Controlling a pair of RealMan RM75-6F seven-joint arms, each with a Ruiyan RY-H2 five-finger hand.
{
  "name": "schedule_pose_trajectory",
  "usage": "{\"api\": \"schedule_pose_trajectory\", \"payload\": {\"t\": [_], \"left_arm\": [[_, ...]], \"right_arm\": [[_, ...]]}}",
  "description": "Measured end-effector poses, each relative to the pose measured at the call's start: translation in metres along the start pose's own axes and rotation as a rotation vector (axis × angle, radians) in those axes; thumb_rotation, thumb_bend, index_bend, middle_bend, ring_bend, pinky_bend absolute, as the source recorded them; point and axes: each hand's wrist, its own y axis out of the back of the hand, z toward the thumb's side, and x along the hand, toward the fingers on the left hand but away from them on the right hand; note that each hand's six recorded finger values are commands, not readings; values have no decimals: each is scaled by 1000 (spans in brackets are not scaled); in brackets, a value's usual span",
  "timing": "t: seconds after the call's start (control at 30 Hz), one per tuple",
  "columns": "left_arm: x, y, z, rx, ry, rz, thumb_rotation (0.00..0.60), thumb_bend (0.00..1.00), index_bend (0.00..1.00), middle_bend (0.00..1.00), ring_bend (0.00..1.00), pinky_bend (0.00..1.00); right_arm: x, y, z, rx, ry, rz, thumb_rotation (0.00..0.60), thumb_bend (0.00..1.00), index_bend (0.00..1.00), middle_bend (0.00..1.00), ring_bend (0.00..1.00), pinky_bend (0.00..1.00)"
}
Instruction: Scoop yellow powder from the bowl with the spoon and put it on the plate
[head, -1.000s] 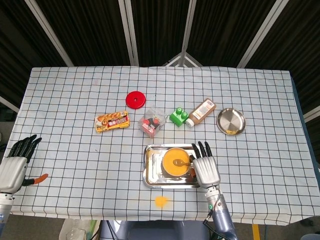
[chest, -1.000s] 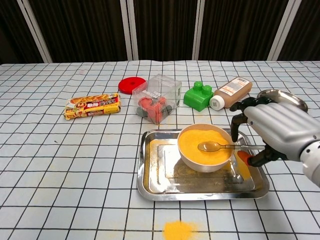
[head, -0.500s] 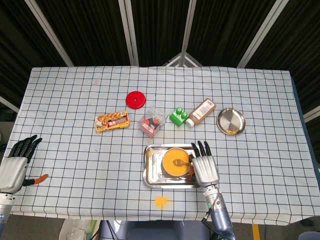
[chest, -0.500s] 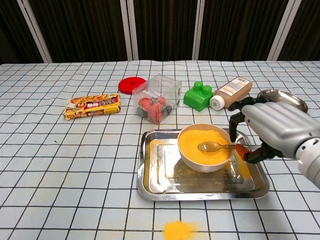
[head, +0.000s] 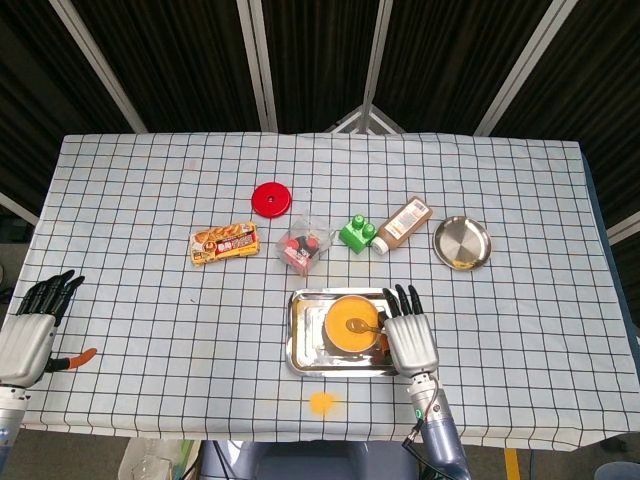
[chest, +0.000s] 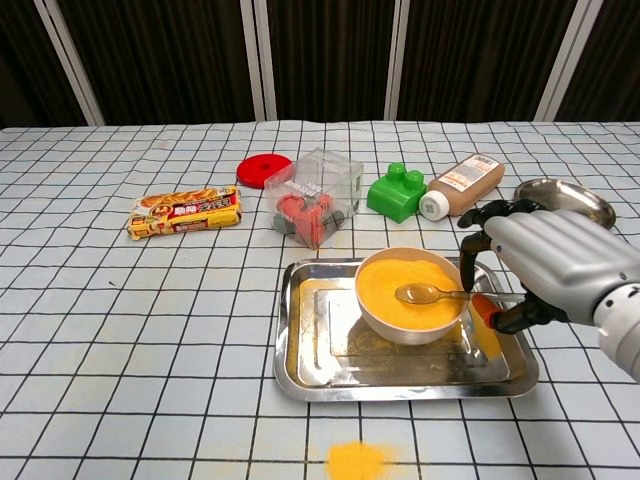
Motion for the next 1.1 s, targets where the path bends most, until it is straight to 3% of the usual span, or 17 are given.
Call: {"api": "schedule_pose_trajectory", "payload": {"t": [1.1], "left_arm": [[0,0,0,-2,0,-4,600,0,0,0,0,0]], "right_arm": [[0,-3,-5,5,-17,5,600,521,455,143,0,0]]}}
